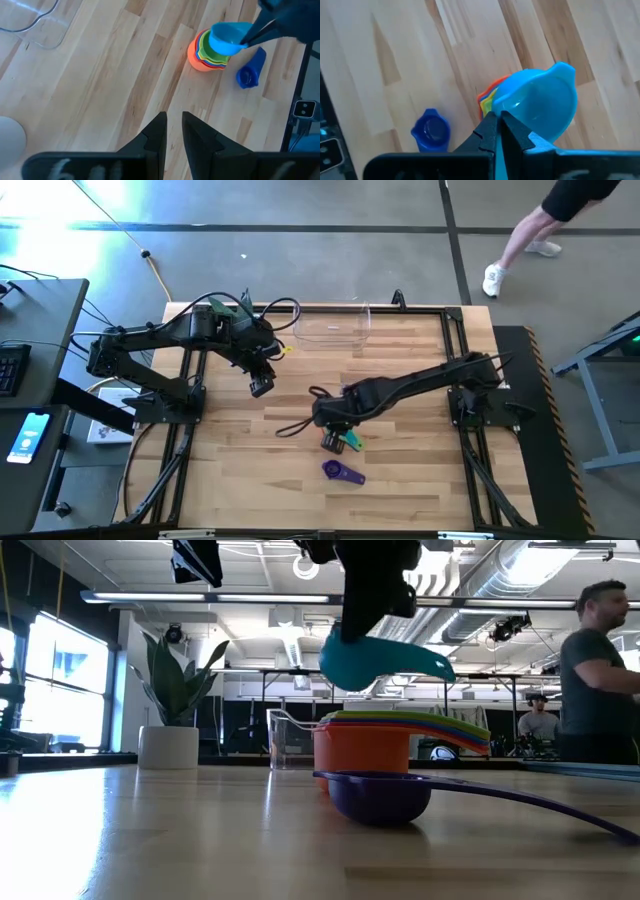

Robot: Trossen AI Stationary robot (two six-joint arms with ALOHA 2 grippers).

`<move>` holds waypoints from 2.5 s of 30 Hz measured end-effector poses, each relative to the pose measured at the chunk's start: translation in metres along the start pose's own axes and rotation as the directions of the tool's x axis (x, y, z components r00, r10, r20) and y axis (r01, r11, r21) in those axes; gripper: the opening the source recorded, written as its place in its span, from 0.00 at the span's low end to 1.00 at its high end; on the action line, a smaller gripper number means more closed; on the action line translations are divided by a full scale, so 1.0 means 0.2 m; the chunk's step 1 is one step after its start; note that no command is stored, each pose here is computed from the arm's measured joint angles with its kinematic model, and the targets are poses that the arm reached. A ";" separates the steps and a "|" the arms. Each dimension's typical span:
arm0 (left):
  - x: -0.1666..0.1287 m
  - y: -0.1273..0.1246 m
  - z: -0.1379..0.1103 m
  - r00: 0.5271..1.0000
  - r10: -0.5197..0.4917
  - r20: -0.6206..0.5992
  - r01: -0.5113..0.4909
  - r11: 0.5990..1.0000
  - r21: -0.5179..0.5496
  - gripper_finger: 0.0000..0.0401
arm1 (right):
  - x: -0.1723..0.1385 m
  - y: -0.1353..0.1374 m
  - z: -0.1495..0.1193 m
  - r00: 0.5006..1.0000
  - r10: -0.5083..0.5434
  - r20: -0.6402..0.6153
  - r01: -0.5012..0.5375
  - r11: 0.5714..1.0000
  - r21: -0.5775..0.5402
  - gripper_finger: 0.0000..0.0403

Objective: Nest measuring cups in basket
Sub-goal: Stack the light blue measuring cup on top of the green measuring cup, then stack the dark blue measuring cup on top of the light blue measuring cup

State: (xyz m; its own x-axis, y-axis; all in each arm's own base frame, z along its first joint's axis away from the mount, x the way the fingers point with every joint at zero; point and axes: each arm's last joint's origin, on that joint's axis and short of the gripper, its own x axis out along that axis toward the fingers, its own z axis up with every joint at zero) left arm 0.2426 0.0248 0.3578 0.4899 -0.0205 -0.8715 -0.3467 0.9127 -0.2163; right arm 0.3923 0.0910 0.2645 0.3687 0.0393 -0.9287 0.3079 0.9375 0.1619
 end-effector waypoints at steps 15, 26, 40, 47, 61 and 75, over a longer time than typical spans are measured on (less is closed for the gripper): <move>0.00 0.00 0.00 1.000 0.000 0.000 0.000 1.000 -0.015 0.12 | 0.11 0.01 -0.03 0.995 -0.007 -0.102 0.005 1.000 -0.016 0.00; 0.00 0.00 0.00 1.000 0.000 0.000 0.000 1.000 -0.015 0.12 | 0.15 0.02 -0.03 0.991 0.018 -0.136 -0.025 0.998 -0.052 0.01; 0.00 0.00 0.00 1.000 0.000 0.000 0.000 1.000 -0.016 0.12 | 0.15 0.01 -0.03 0.992 0.000 -0.125 -0.010 0.997 -0.082 0.09; 0.00 0.00 0.00 1.000 0.000 0.000 0.000 1.000 -0.021 0.12 | 0.15 0.02 -0.04 0.987 0.041 -0.155 -0.047 0.998 -0.039 0.09; 0.00 -0.08 -0.03 0.999 -0.030 -0.016 0.030 0.999 0.017 0.12 | 0.14 0.14 -0.13 0.973 0.095 -0.210 -0.089 0.995 0.039 0.09; -0.02 -0.27 -0.17 0.990 -0.081 -0.115 0.099 0.983 0.156 0.12 | 0.12 0.36 -0.17 0.953 0.283 -0.107 -0.279 0.959 0.052 0.18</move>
State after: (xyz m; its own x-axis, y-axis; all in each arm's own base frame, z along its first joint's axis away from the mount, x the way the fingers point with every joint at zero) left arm 0.2317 -0.0378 0.3576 0.4207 -0.1412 -0.8961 -0.1677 0.9587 -0.2298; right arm 0.3925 0.1716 0.2428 0.3445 0.3401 -0.8750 0.2376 0.8701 0.4318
